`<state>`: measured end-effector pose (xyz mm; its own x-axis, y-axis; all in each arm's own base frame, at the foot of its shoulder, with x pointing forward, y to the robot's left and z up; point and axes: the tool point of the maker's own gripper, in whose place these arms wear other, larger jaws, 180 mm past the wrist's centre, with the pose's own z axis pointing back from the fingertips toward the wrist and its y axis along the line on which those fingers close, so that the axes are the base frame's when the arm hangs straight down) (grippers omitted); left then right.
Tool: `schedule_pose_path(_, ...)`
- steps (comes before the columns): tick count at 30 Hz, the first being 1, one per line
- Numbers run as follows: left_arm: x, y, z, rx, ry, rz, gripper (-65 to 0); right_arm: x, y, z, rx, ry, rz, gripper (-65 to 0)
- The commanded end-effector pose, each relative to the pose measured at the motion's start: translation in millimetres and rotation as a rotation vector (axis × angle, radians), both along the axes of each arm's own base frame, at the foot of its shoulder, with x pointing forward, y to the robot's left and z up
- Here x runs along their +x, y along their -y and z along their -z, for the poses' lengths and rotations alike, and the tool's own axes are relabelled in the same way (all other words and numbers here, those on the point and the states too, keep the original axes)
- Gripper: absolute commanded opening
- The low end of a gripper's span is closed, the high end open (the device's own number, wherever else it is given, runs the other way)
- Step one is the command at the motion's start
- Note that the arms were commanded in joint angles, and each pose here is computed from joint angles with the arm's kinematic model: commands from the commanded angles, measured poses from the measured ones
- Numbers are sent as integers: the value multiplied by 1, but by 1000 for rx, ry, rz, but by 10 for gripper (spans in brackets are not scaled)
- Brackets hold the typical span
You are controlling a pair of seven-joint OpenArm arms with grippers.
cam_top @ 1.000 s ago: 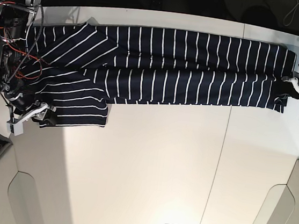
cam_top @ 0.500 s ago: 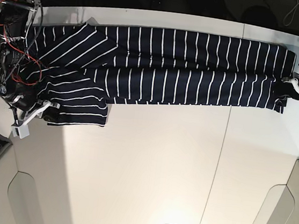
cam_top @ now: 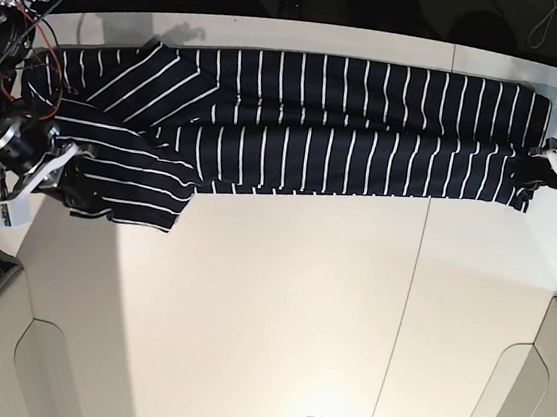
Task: Fold the T-shirt properly
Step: 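Grasp the loose sleeve end with the right gripper, then fold the sleeve end onto the folded strip with the right gripper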
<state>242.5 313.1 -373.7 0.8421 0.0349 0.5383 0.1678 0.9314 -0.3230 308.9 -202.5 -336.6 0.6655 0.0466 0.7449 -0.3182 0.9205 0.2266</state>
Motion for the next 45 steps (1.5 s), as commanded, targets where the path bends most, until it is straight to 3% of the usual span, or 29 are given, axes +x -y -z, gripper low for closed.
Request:
schedule_pose_path(1, 8, -6, -14, 15, 41, 12, -650, 1, 3, -12, 5, 41, -1, -650)
schedule_pose_path(17, 6, -14, -18, 25, 34, -7, -650, -57, 51, 5, 37, -36, 154, -650)
schedule_pose_path(28, -2, -13, -23, -28, 5, -9, -650, -74, 57, 19, 4, -88, 169, -650)
schedule_pose_path(29, -3, -13, -22, -27, -1, -7, -627, -74, 58, 19, -3, -90, 170, -650)
schedule_pose_path(30, -4, -13, -22, -26, -7, -5, -587, -74, 58, 20, -6, -91, 170, -611)
schedule_pose_path(32, -5, -13, -21, -26, -12, -4, -503, -74, 58, 20, -6, -91, 170, -435)
schedule_pose_path(34, -7, -12, -20, -32, -11, -9, -479, -73, 59, 19, -5, -89, 170, -326)
schedule_pose_path(35, -7, -12, -21, -41, -5, -14, -479, -73, 59, 19, -6, -88, 171, -302)
schedule_pose_path(41, -21, -33, -28, -62, 34, -114, -473, -73, 72, 13, -11, -70, 210, -299)
schedule_pose_path(45, -30, -49, -34, -85, 86, -223, -363, -68, 85, -5, 23, -9, 259, -300)
